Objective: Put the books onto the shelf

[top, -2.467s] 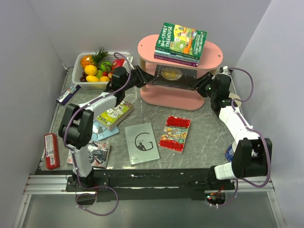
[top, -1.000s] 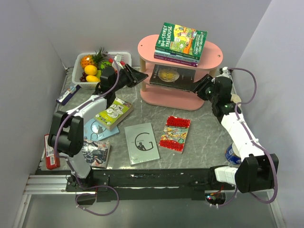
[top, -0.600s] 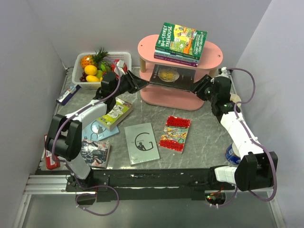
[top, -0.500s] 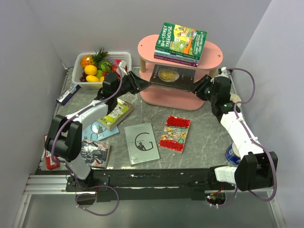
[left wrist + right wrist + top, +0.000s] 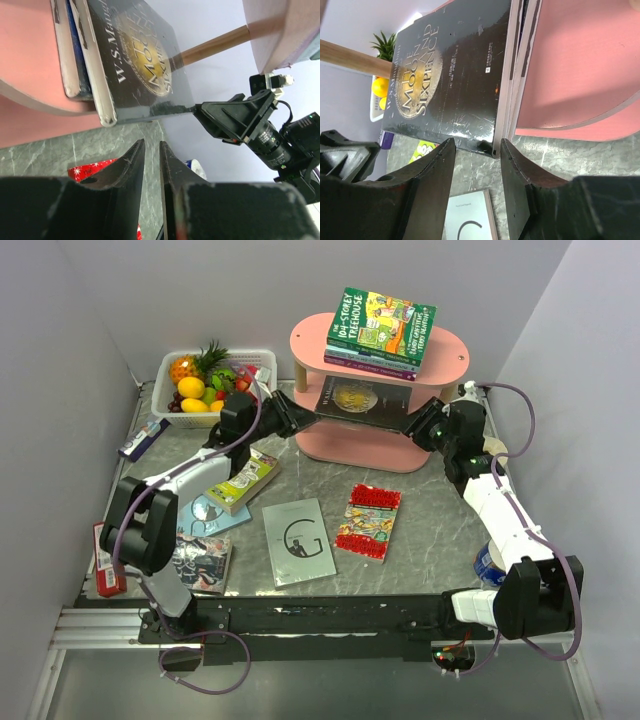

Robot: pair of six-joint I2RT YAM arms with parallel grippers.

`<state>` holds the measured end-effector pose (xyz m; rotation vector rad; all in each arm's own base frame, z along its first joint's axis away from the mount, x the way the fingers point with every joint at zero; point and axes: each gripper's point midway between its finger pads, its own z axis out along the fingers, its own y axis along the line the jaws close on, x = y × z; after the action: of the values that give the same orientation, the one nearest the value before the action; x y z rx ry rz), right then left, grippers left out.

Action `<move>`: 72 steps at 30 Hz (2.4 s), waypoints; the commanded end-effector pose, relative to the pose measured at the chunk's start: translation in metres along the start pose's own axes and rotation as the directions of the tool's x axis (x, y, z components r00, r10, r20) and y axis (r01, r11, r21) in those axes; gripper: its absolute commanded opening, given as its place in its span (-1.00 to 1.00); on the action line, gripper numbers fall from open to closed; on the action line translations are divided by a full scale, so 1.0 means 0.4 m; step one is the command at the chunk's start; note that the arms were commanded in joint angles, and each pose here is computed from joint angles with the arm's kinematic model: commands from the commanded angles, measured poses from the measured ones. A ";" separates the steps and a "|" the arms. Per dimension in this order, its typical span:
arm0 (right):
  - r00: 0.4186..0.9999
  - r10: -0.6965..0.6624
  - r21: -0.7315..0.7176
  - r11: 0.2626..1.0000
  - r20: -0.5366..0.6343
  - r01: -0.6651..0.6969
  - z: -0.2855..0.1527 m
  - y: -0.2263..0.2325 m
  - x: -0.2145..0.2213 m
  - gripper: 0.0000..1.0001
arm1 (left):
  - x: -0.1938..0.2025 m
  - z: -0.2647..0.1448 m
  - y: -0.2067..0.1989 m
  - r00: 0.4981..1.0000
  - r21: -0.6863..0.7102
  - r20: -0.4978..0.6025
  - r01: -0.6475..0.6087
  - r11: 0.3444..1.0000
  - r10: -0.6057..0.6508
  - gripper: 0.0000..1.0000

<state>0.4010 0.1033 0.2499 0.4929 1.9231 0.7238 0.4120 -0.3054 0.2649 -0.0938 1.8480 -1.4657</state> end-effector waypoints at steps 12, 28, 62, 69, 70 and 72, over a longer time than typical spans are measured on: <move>0.999 0.003 -0.055 0.998 0.035 -0.001 0.014 0.042 -0.036 -0.05 | -0.028 0.048 -0.009 0.999 0.038 -0.006 -0.038 0.999 0.038 -0.58; 0.999 -0.003 -0.060 0.998 0.041 0.006 -0.002 0.044 -0.035 -0.09 | -0.076 0.086 -0.013 0.998 0.035 0.011 -0.055 0.998 0.055 -0.58; 0.999 -0.007 -0.047 0.999 0.037 0.009 0.024 0.048 -0.052 -0.14 | -0.186 0.091 0.041 0.997 0.005 0.073 -0.027 1.000 0.027 -0.42; 0.999 -0.004 -0.054 0.999 0.034 0.006 0.029 0.052 -0.053 -0.14 | -0.174 0.099 0.063 0.998 -0.004 0.059 -0.022 1.000 0.022 -0.42; 0.999 -0.003 -0.054 0.999 0.034 0.005 0.031 0.052 -0.054 -0.14 | -0.173 0.100 0.064 0.998 -0.002 0.058 -0.021 1.000 0.021 -0.42; 0.999 -0.002 -0.055 0.998 0.033 0.004 0.033 0.052 -0.052 -0.14 | -0.170 0.102 0.067 0.998 0.001 0.053 -0.015 1.000 0.015 -0.42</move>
<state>0.4122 0.1068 0.2442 0.5029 1.9435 0.7371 0.4942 -0.2896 0.2507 -0.1661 1.8601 -1.4029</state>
